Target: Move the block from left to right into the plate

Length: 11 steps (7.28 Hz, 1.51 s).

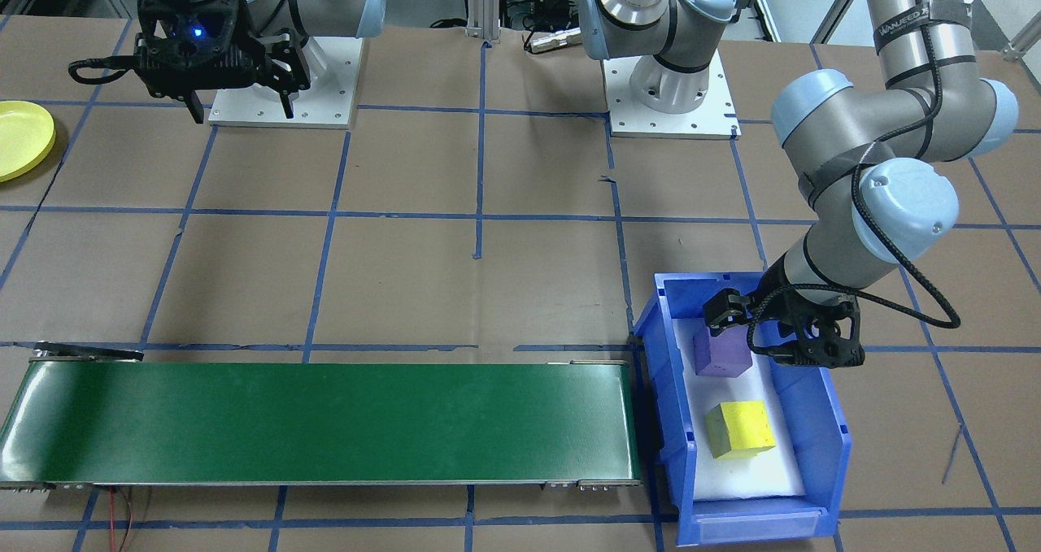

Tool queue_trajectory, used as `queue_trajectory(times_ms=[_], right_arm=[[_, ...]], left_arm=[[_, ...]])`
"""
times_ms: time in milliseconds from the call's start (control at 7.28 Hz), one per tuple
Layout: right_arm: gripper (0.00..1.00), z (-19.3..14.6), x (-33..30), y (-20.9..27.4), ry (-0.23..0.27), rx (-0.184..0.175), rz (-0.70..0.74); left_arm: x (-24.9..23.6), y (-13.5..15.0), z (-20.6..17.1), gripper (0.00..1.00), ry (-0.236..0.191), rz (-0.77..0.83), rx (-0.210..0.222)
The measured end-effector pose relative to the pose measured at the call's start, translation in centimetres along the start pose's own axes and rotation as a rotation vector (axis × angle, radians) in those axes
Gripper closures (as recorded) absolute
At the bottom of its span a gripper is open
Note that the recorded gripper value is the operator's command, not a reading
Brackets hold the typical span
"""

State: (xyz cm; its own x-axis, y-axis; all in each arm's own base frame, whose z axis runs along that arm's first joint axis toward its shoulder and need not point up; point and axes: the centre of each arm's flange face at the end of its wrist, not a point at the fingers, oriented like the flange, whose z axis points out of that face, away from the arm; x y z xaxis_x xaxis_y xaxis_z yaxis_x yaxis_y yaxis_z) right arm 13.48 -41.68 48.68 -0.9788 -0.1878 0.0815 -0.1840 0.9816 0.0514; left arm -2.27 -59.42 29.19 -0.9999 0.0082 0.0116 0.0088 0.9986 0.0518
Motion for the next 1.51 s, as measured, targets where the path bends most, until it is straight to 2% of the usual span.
queue_trajectory(times_ms=[412, 825, 962, 1100, 1237, 1374, 1512], right_arm=[[0.00, 0.2, 0.0, 0.0, -0.003, -0.002, -0.002], [0.00, 0.3, -0.1, 0.0, -0.004, -0.004, -0.001], [0.00, 0.4, -0.1, 0.0, -0.004, -0.005, 0.000], [0.00, 0.4, -0.2, 0.0, -0.004, -0.005, 0.000], [0.00, 0.4, -0.2, 0.0, -0.004, -0.005, 0.000], [0.00, 0.4, -0.2, 0.0, -0.004, -0.005, 0.000], [0.00, 0.4, -0.2, 0.0, -0.004, -0.005, 0.001]], left_arm=[[-0.2, -1.1, 2.0, 0.00, -0.001, 0.004, 0.020], [-0.2, -1.6, 4.6, 0.01, 0.009, 0.006, 0.004], [-0.1, -1.2, 5.6, 0.12, 0.020, 0.006, -0.010], [0.0, -0.9, 6.5, 0.38, 0.025, 0.007, -0.014], [0.1, -0.7, 6.9, 0.57, 0.026, 0.007, -0.012], [0.1, -0.7, 6.9, 0.71, 0.026, 0.007, -0.009], [0.1, -0.7, 6.9, 0.78, 0.026, 0.009, -0.007]])
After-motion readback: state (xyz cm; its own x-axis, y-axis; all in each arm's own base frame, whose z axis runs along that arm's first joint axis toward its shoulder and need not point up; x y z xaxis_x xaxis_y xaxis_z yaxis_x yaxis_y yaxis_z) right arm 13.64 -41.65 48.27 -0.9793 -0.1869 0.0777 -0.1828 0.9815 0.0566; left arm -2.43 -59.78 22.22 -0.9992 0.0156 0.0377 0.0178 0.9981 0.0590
